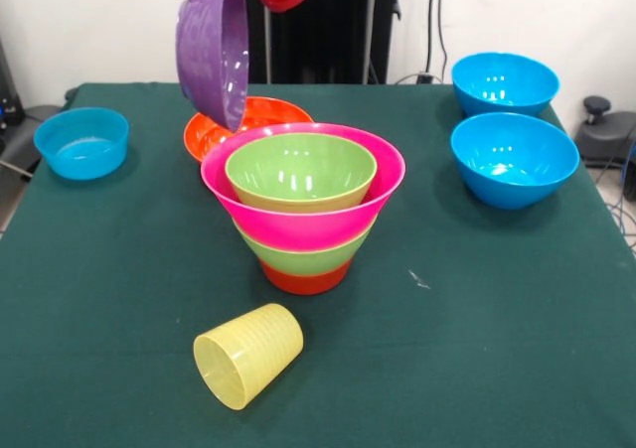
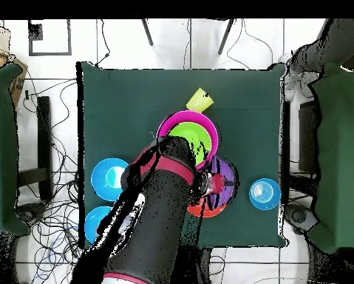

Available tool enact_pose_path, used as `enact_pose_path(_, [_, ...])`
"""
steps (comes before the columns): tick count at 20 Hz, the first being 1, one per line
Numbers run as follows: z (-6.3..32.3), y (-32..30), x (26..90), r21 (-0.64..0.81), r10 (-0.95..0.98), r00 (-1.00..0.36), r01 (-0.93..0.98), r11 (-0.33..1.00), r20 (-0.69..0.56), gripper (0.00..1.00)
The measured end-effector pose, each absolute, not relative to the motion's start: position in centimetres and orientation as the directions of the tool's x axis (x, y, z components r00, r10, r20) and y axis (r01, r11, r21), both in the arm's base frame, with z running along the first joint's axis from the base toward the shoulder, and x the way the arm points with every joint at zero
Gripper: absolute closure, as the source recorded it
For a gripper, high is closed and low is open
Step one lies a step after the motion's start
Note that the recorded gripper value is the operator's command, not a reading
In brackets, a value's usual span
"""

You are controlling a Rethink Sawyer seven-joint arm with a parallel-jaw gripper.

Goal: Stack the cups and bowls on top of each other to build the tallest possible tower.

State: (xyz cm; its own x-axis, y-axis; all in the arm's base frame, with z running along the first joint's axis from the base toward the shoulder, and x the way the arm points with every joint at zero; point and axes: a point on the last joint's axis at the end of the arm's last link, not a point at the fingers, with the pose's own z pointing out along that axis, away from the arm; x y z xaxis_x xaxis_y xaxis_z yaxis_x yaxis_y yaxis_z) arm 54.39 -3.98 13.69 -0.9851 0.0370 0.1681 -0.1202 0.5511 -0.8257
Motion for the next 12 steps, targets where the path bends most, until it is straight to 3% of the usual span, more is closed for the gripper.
enact_pose_path(12, [14.02,-3.39,54.18,-0.824,0.066,-0.986,-0.093,0.56,0.156,1.0])
